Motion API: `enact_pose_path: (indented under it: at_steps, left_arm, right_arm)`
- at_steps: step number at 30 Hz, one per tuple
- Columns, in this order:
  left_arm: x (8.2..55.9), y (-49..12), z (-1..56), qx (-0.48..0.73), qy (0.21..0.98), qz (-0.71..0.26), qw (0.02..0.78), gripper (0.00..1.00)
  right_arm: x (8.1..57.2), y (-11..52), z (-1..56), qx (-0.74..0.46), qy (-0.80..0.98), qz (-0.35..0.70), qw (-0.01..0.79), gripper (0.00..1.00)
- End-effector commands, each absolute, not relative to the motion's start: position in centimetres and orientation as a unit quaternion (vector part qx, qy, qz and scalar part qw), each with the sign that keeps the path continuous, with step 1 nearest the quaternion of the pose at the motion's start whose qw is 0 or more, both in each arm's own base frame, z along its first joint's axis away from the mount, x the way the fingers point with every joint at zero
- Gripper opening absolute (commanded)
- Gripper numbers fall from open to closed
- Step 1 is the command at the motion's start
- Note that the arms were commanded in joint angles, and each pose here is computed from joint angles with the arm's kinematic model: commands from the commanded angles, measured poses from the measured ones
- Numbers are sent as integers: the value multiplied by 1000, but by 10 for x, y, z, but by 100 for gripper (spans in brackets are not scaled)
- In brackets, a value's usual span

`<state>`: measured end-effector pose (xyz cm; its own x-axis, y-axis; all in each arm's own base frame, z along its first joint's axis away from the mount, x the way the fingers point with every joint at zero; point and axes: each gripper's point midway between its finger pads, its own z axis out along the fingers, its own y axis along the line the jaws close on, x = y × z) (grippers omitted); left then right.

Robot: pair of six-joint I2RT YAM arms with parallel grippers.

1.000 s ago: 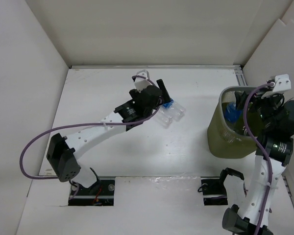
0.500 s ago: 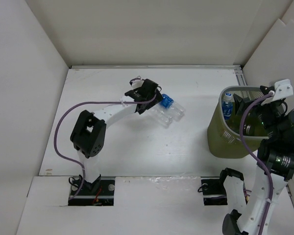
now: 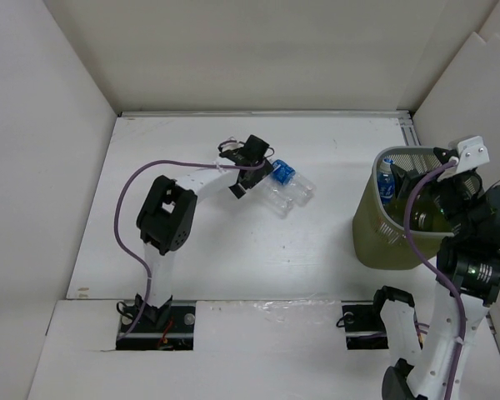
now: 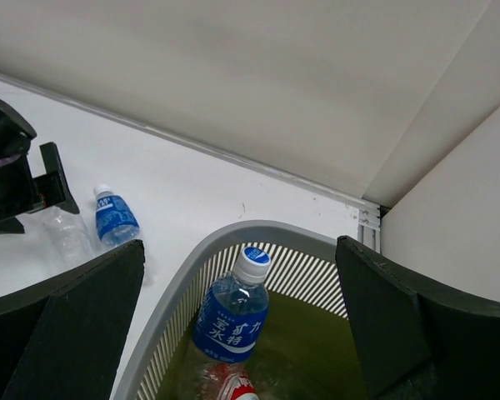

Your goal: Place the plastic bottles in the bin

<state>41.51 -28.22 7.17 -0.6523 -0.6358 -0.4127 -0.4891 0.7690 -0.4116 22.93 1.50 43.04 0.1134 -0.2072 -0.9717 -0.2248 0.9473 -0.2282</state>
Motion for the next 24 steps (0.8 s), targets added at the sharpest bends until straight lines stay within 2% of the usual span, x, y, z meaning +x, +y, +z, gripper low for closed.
enact_pose_path:
  at_steps: [1, 6, 9, 10, 11, 14, 15, 16, 18, 21, 24]
  left_arm:
    - [418, -271, 63, -341, 894, -107, 271, 100]
    - [419, -261, 42, -348, 896, -88, 261, 92]
    - [422, -257, 30, -350, 898, -91, 250, 80]
    - [416, -255, 24, -349, 902, -87, 240, 71]
    - [412, -253, 19, -349, 903, -81, 236, 53]
    - [402, -232, 18, -359, 900, -75, 235, 20]
    - [398, -230, 19, -364, 897, -79, 237, 6]
    - [397, -223, 34, -371, 891, -88, 245, 0]
    - [393, -199, 43, -382, 880, -65, 273, 0]
    - [398, -186, 99, -382, 853, -76, 347, 0]
    - [407, -190, 183, -339, 818, -92, 456, 0]
  right_arm:
    - [228, 20, 442, -183, 644, 1, 743, 100]
    - [229, 22, 441, -186, 643, 5, 743, 100]
    - [229, 22, 441, -186, 643, 5, 743, 100]
    - [229, 24, 442, -190, 639, 7, 745, 100]
    - [228, 26, 442, -194, 638, 11, 745, 100]
    - [230, 33, 446, -211, 628, 22, 749, 100]
    - [231, 37, 444, -219, 626, 31, 748, 100]
    - [234, 39, 444, -226, 623, 36, 748, 100]
    - [235, 63, 447, -281, 596, 76, 748, 100]
    - [241, 104, 453, -366, 558, 141, 732, 100]
    - [258, 142, 445, -408, 551, 172, 707, 100]
